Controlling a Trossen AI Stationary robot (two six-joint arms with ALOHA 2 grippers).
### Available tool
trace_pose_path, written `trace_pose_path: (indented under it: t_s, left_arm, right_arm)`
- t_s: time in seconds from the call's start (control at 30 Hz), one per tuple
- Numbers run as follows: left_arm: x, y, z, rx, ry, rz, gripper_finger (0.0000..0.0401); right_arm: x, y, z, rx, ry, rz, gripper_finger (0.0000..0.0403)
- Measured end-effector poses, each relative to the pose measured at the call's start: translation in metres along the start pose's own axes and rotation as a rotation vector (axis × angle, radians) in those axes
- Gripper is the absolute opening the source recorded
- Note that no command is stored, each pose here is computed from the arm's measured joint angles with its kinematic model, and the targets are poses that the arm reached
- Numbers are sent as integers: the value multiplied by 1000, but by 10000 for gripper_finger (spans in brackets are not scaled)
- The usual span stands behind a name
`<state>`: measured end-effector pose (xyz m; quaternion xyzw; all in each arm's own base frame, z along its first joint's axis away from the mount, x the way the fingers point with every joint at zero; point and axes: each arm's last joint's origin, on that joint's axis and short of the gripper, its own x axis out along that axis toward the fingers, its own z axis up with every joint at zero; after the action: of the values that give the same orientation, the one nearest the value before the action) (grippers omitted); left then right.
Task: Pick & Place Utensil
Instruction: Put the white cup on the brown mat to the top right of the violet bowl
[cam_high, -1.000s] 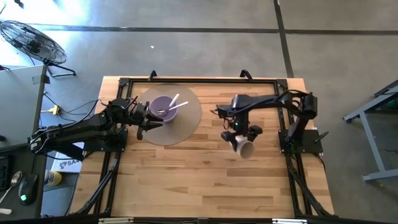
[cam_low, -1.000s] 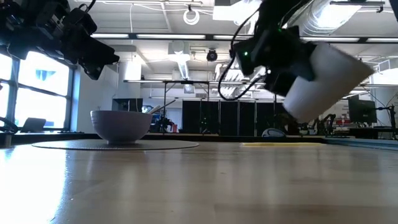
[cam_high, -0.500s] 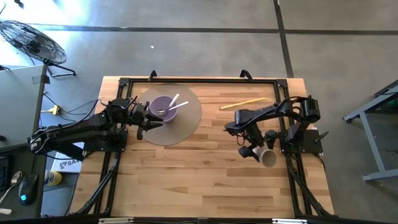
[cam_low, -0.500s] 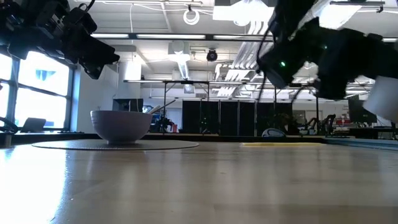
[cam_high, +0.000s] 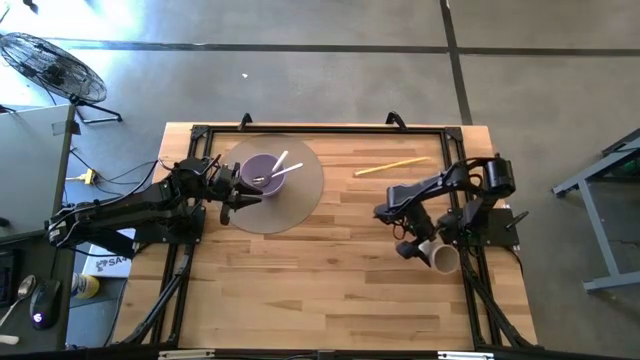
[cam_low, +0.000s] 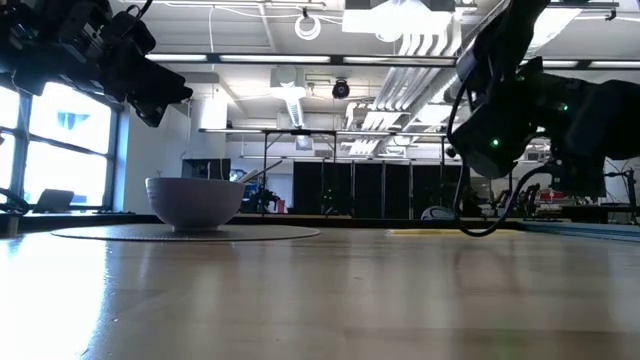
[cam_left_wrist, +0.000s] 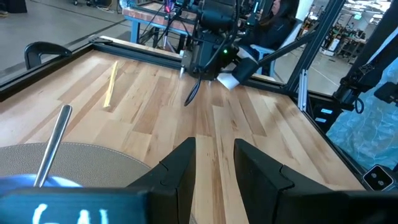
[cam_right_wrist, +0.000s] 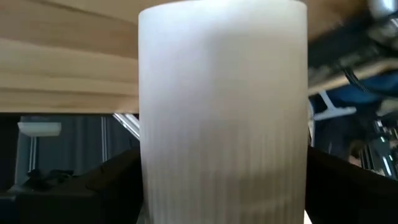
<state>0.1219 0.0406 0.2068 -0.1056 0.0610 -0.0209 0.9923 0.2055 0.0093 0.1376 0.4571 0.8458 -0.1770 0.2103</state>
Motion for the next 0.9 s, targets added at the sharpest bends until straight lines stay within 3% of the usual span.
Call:
trace_pose_path:
  t_s: [0.53,0.9]
  left_arm:
    - [0,0,0,1,-1,-1,106]
    - [0,0,0,17,4,-6,106]
  right_arm:
    - [-8,9,22,-68,-130,168,338]
    - [-25,16,8,-39,-84,179,338]
